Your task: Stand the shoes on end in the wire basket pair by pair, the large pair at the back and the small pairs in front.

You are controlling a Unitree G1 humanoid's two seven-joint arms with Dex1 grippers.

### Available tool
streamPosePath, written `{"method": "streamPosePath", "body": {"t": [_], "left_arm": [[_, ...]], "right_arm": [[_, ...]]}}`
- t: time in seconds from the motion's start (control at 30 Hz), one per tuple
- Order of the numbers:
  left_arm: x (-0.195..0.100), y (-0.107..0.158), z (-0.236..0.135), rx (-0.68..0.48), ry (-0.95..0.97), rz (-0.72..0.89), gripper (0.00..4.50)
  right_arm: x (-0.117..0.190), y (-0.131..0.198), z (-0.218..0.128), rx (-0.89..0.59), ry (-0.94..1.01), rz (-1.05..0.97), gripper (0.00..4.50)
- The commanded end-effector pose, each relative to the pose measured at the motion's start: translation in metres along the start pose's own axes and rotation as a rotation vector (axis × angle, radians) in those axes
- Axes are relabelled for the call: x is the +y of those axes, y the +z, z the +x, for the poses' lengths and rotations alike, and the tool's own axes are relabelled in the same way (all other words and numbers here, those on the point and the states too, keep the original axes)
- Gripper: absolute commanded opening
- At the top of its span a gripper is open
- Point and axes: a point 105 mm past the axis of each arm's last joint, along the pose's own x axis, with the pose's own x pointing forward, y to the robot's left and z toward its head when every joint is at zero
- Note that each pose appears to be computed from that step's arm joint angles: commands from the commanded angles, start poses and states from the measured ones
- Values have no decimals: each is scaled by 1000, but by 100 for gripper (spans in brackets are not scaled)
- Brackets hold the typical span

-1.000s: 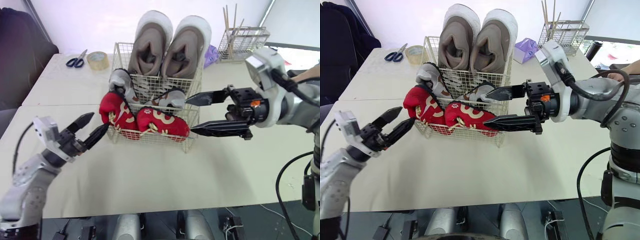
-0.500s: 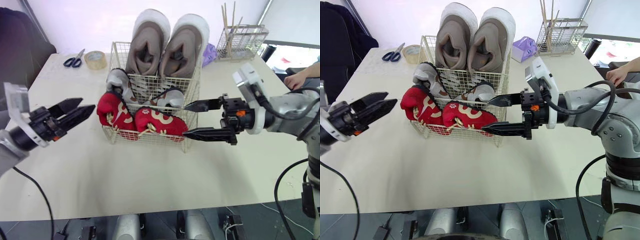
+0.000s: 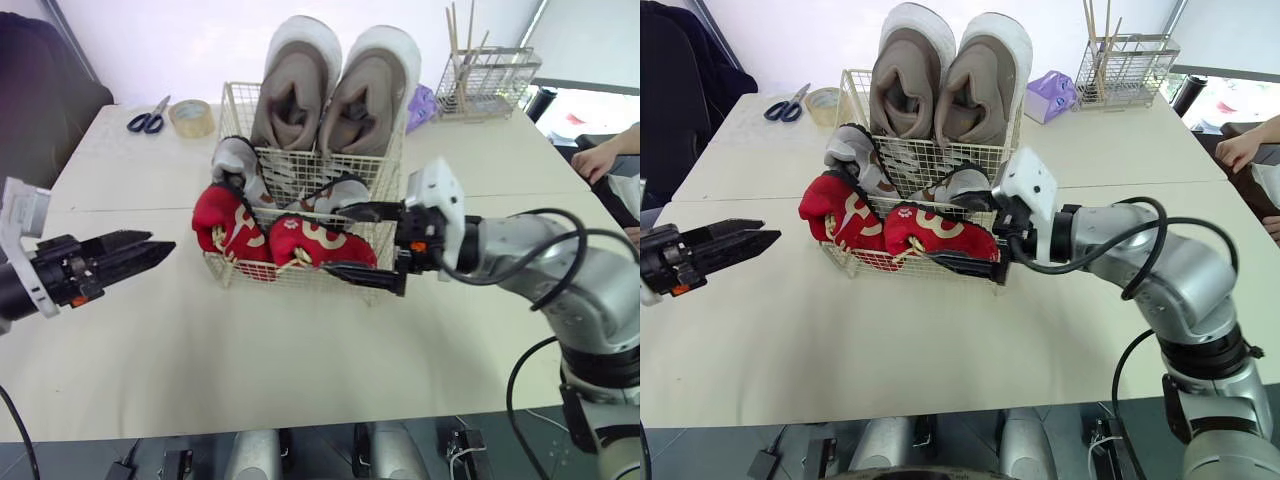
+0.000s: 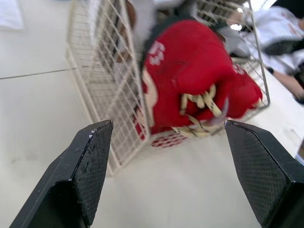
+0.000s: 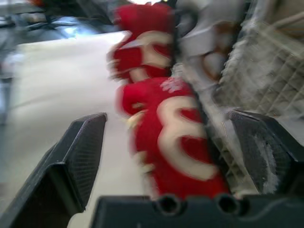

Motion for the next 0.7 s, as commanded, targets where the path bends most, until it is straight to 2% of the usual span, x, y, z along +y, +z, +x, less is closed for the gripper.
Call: {"method": "streamPosePath", "body": {"t": [0.03, 0.13, 0.23, 0.3, 0.47, 0.7], "left_arm": [[-5, 5, -1, -10, -33, 38, 388], [-10, 8, 3, -33, -58, 44, 388], [-19, -4, 2, 16, -97, 19, 388], [-19, -13, 0, 29, -94, 8, 388], [4, -40, -9, 81, 13, -6, 388], [5, -31, -5, 45, -6, 0, 388]], "right_arm": [[6, 14, 7, -64, -58, -103, 450], [6, 14, 6, -79, -70, -78, 450], [12, 22, -4, -136, -20, 29, 450], [12, 21, -9, -122, -16, 36, 450], [5, 13, -6, -73, -59, 14, 450], [14, 0, 18, -39, -61, -101, 450]]}}
